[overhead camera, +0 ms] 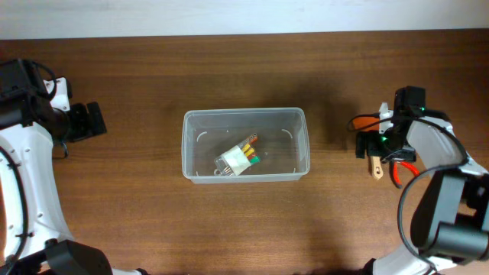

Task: Pack container
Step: 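Grasp the wooden scraper handle with the right gripper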

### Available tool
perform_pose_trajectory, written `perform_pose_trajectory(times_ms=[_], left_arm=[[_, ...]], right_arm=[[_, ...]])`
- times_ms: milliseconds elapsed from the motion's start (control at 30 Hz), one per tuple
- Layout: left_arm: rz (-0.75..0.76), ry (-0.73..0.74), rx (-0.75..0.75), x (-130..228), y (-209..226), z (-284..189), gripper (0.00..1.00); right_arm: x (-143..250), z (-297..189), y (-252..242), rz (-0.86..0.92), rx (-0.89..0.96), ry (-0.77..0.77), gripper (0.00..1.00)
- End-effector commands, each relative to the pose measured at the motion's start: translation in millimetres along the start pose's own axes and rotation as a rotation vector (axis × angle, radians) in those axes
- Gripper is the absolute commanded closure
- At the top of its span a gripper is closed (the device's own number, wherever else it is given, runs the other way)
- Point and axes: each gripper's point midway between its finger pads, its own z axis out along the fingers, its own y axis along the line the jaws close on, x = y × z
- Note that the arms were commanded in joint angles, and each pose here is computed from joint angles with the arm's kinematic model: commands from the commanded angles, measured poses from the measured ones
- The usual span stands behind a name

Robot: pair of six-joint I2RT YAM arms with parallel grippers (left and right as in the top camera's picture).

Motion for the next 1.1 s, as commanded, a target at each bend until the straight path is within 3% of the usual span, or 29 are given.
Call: perform_pose_trajectory(times_ms=[0, 433, 600, 867, 967, 1067], left_arm=[[0.025, 0.004, 0.004, 0.3, -6.0, 0.4, 0.01], [0.033, 0.001, 0.007, -0.5, -9.3, 0.5, 0.01], [0.033, 0.000, 0.007, -0.6, -9.3, 0.5, 0.01], [0.033, 0.001, 0.008, -0.6, -9.3, 0.4, 0.01], [0.033, 0.001, 0.008, -0.6, -9.3, 0.4, 0.01], [0.033, 0.001, 0.008, -0.6, -9.3, 0.4, 0.01]], right_arm=[[7.2, 16.2, 7.4, -0.016, -0.033, 0.041, 0.01], [16.9, 36.7, 9.2, -0.007, -0.048, 0.105, 0.00], [17.1, 36.7, 9.1, -0.007, -0.048, 0.106, 0.18], [17.1, 36.7, 9.1, -0.007, -0.048, 0.106, 0.35], [17.1, 36.7, 9.2, -0.007, -0.048, 0.106, 0.51], [17.2, 36.7, 9.1, -0.004, -0.048, 0.107, 0.54]])
